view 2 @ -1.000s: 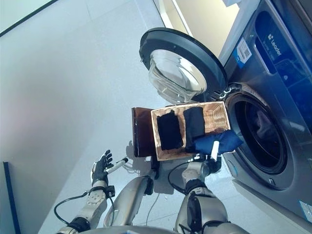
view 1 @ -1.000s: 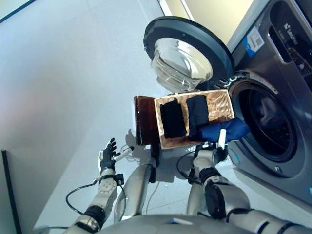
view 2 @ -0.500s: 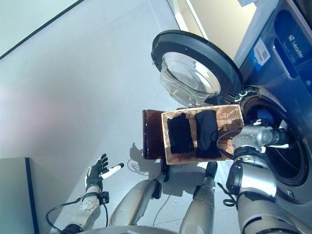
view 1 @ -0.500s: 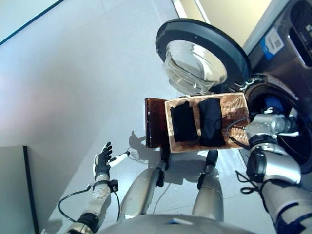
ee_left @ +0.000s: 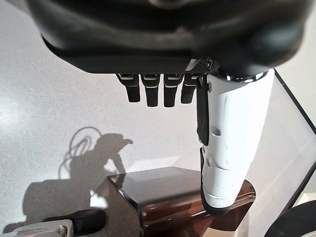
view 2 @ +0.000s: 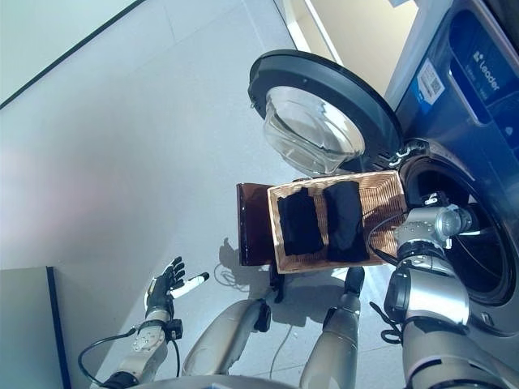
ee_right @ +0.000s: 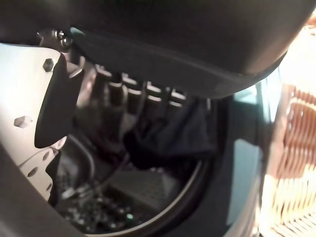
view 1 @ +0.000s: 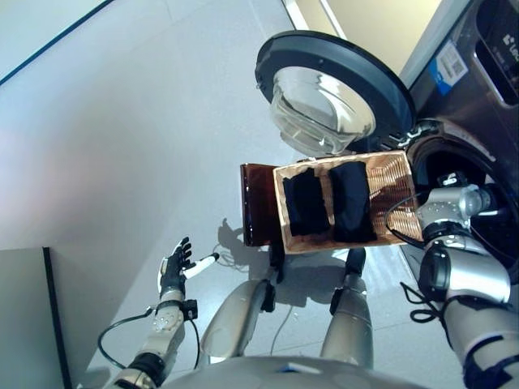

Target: Pick up the clothes and place them into the washing machine

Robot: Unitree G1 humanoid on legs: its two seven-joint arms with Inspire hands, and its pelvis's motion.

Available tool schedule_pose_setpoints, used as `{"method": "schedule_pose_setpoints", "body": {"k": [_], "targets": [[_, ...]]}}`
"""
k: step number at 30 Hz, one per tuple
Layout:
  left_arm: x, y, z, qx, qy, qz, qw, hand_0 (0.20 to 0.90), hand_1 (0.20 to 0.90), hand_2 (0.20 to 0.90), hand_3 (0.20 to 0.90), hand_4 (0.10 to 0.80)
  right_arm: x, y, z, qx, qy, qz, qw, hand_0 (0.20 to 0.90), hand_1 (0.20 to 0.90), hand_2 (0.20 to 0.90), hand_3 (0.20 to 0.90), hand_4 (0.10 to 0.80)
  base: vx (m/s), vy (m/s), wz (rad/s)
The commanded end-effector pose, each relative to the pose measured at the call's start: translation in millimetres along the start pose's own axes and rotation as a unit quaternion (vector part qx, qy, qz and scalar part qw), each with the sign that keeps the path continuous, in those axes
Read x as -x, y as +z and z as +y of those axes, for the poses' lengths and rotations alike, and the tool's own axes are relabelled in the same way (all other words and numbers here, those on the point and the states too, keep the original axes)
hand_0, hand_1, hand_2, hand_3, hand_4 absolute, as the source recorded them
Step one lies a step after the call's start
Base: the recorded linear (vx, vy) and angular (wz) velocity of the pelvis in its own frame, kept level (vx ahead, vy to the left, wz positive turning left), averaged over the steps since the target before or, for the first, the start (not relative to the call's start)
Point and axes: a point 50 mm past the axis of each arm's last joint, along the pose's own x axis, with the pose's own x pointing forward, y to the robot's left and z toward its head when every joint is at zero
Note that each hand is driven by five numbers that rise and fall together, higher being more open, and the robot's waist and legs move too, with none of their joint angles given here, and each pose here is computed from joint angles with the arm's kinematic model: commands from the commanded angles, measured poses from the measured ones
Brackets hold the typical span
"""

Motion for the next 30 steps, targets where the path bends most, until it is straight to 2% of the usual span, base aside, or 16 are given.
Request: {"method": "schedule_pose_setpoints", "body": {"k": [1,4,5,8,12,16,18,21,30], "targets": [[-4.5,8.0,19.9,0.006,0.046,-0.024,0.999,0.9,0.9,0.9,0.9,0.8,0.4,48.7,39.3,-0.016,0.083,-0.102,0.991,0.9,0.9,0.9,0.9,0.8,0.0,0.0,0.0],[-4.5,7.3,20.2,0.006,0.048,-0.023,0.999,0.9,0.9,0.9,0.9,0.8,0.2,41.2,35.5,0.004,0.082,-0.092,0.992,0.9,0.9,0.9,0.9,0.8,0.0,0.0,0.0],[-3.7,4.1,19.7,-0.001,0.046,-0.015,0.999,0.9,0.9,0.9,0.9,0.8,-2.0,27.5,24.8,0.065,0.067,-0.074,0.993,0.9,0.9,0.9,0.9,0.8,0.0,0.0,0.0],[-5.9,6.4,20.2,-0.006,0.05,-0.017,0.999,0.9,0.9,0.9,0.9,0.8,1.7,14.3,23.5,0.095,0.065,-0.057,0.992,0.9,0.9,0.9,0.9,0.8,0.0,0.0,0.0],[-7.6,8.0,21.2,-0.011,0.056,-0.017,0.998,0.9,0.9,0.9,0.9,0.8,15.0,-33.5,3.9,0.227,0.082,-0.005,0.97,0.9,0.9,0.9,0.9,0.8,-0.016,-0.048,0.01],[-8.7,10.9,19.4,-0.014,0.053,-0.022,0.998,0.9,0.9,0.9,0.9,0.8,26.2,-65.4,-20.0,0.277,0.08,0.042,0.957,0.9,0.9,0.9,0.9,0.8,0.004,-0.046,0.07],[-8.8,11.7,20.0,-0.014,0.054,-0.025,0.998,0.9,0.9,0.9,0.9,0.8,29.3,-69.5,-20.3,0.276,0.083,0.047,0.956,0.9,0.9,0.9,0.9,0.8,0.005,-0.033,0.12],[-8.9,12.8,21.4,-0.02,0.05,-0.027,0.998,0.9,0.9,0.9,0.9,0.8,37.4,-88.4,-37.8,0.334,0.087,0.074,0.936,0.9,0.9,0.9,0.9,0.8,0.015,-0.047,0.07],[-10.1,20.9,31.9,-0.035,0.061,-0.045,0.997,0.9,0.9,0.9,0.9,0.8,47.7,-103.5,-43.9,0.419,0.109,0.078,0.898,0.9,0.9,0.9,0.9,0.8,-0.003,-0.021,0.13]]}}
